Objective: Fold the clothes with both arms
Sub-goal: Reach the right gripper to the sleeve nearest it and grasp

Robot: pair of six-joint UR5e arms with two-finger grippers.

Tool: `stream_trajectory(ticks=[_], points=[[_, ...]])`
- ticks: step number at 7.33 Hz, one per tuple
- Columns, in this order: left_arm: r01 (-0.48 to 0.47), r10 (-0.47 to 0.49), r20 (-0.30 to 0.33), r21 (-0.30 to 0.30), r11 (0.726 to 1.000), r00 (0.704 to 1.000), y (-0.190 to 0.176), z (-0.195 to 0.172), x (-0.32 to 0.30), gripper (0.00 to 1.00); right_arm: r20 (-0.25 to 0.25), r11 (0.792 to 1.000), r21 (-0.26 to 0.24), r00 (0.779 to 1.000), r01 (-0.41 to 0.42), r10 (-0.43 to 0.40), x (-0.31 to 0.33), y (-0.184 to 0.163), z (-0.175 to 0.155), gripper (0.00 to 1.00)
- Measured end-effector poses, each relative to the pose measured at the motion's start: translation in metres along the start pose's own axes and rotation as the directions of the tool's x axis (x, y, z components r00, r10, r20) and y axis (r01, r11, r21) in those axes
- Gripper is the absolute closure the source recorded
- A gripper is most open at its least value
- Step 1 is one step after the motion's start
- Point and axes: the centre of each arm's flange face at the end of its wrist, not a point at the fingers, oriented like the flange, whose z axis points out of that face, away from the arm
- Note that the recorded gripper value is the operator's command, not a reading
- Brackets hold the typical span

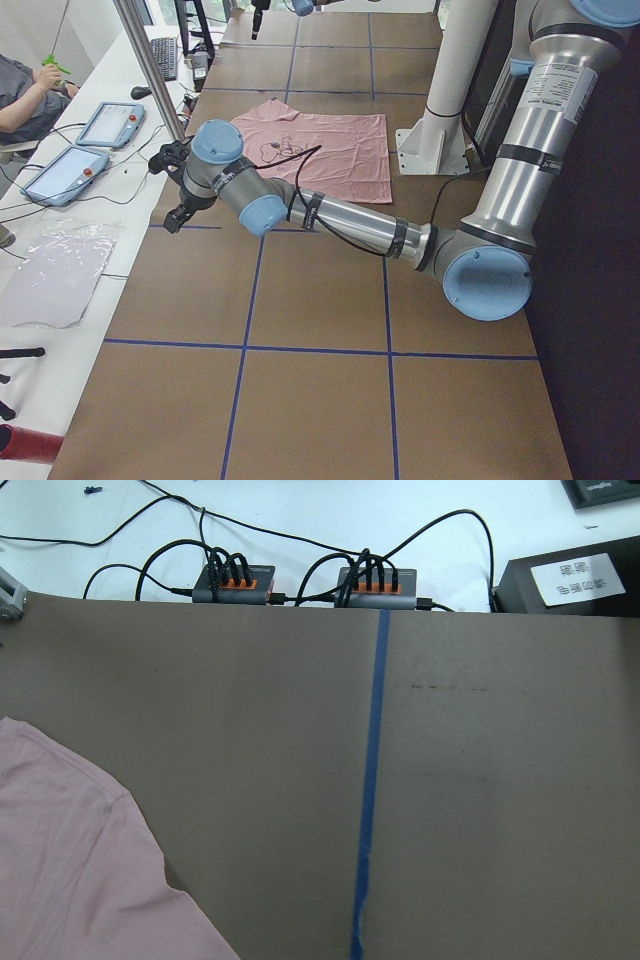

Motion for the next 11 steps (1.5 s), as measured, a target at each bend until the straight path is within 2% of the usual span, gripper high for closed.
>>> stream_trajectory(ticks=[1,2,5,8,11], points=[[-0.001,0.001,-0.004,0.005,1.0,1.0,-0.001,0.0,0.003,0.0,-0.035,0.999,0.026,0.999,-0.031,0.032,-0.035,0.018,0.029,0.3],[-0.004,0.004,-0.006,0.007,1.0,1.0,-0.001,0.0,0.005,0.0,-0.05,0.998,0.041,0.997,-0.057,0.059,-0.058,0.036,0.053,0.39],[-0.02,0.02,-0.01,0.022,1.0,1.0,0.002,0.001,0.006,0.0,-0.059,0.995,0.068,0.995,-0.07,0.074,-0.073,0.076,0.122,0.38],[-0.028,0.028,-0.016,0.021,0.999,0.999,0.002,0.004,0.01,0.0,-0.077,0.997,0.056,0.996,-0.047,0.051,-0.076,0.104,0.148,0.36],[-0.031,0.031,-0.017,0.02,0.999,0.999,0.002,0.006,0.01,0.0,-0.102,0.998,0.045,0.994,-0.032,0.037,-0.069,0.123,0.161,0.37]])
